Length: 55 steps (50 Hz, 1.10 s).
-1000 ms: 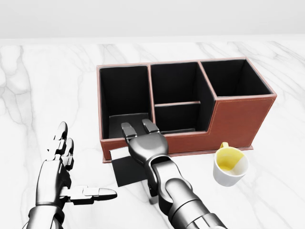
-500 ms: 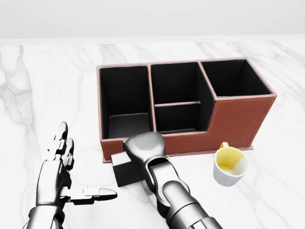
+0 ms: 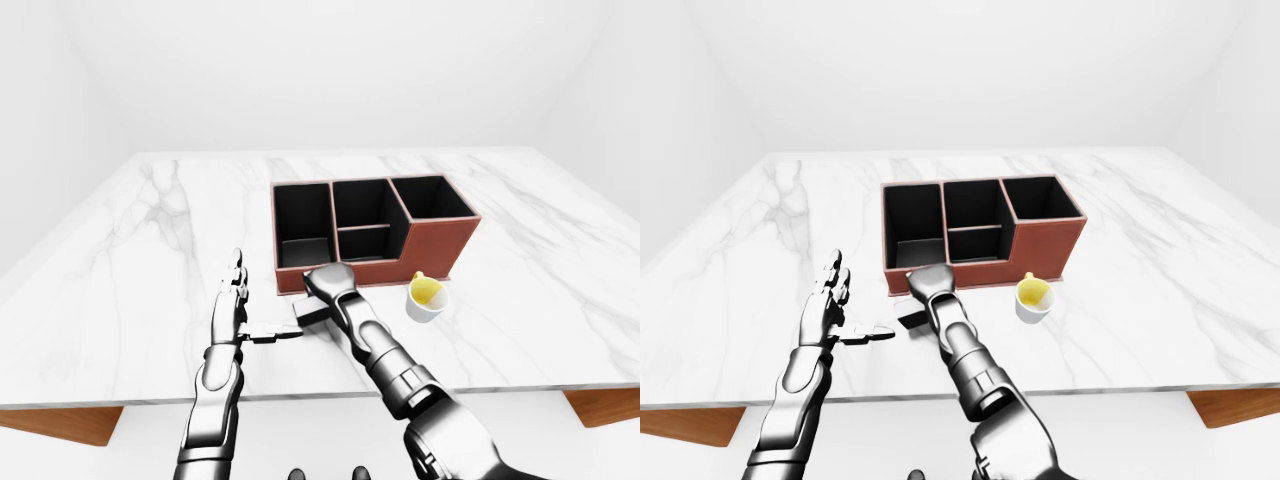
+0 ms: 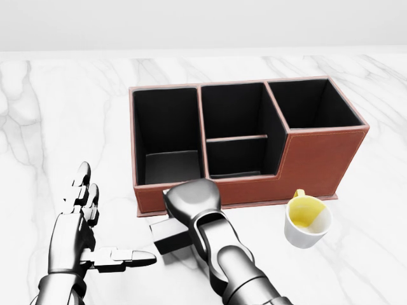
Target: Pick up the book and place it in the caddy.
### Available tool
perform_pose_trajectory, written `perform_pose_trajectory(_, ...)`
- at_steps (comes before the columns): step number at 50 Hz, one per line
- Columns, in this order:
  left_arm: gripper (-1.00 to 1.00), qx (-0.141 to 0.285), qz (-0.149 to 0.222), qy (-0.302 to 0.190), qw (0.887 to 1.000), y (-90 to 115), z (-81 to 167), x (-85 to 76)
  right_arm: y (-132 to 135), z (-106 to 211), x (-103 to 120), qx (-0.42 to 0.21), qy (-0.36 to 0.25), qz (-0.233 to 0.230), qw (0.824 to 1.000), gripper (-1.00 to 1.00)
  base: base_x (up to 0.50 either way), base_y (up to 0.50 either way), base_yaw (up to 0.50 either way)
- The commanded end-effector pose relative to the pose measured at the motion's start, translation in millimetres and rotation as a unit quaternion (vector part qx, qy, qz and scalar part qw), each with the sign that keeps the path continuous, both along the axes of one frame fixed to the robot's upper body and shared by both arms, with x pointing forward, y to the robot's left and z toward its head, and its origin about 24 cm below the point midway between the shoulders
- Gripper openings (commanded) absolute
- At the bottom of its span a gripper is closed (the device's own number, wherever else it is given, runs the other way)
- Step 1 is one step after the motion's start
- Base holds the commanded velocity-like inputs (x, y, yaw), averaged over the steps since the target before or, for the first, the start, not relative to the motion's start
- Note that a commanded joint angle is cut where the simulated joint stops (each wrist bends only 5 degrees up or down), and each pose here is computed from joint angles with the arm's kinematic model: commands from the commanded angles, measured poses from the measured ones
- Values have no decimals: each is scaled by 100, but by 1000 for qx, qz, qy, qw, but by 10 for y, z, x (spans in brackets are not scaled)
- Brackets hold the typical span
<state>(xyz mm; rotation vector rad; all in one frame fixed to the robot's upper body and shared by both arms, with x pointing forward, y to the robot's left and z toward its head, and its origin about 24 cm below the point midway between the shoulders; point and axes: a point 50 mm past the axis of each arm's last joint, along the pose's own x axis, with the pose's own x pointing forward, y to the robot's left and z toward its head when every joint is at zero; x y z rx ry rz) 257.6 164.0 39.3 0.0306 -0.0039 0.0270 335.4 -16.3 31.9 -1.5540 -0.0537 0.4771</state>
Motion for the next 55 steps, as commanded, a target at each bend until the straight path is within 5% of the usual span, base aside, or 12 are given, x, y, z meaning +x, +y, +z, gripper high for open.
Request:
perform_pose_trajectory(1,100,0,0,-1,1000,-3,-2,1,6,515,-94,20,-75,10,997,-100,0,0,0)
perform_pose_trajectory(9,100,1,-1,-2,1000,-6,0,-1,-13,1371,-347,72,-159,10,985,-100,0,0,0)
perform_pose_trajectory(27,100,2,-1,-2,1000,-9,19,-7,-102,2229,-609,103,-233,10,967,-100,0,0,0)
perform_pose_trajectory(38,100,2,0,-2,1000,-7,10,-3,-144,2366,-437,81,-242,4,967,-100,0,0,0)
perform_pose_trajectory(55,100,1,0,-2,1000,-7,13,-7,-244,2386,127,52,-209,-6,977,-100,0,0,0)
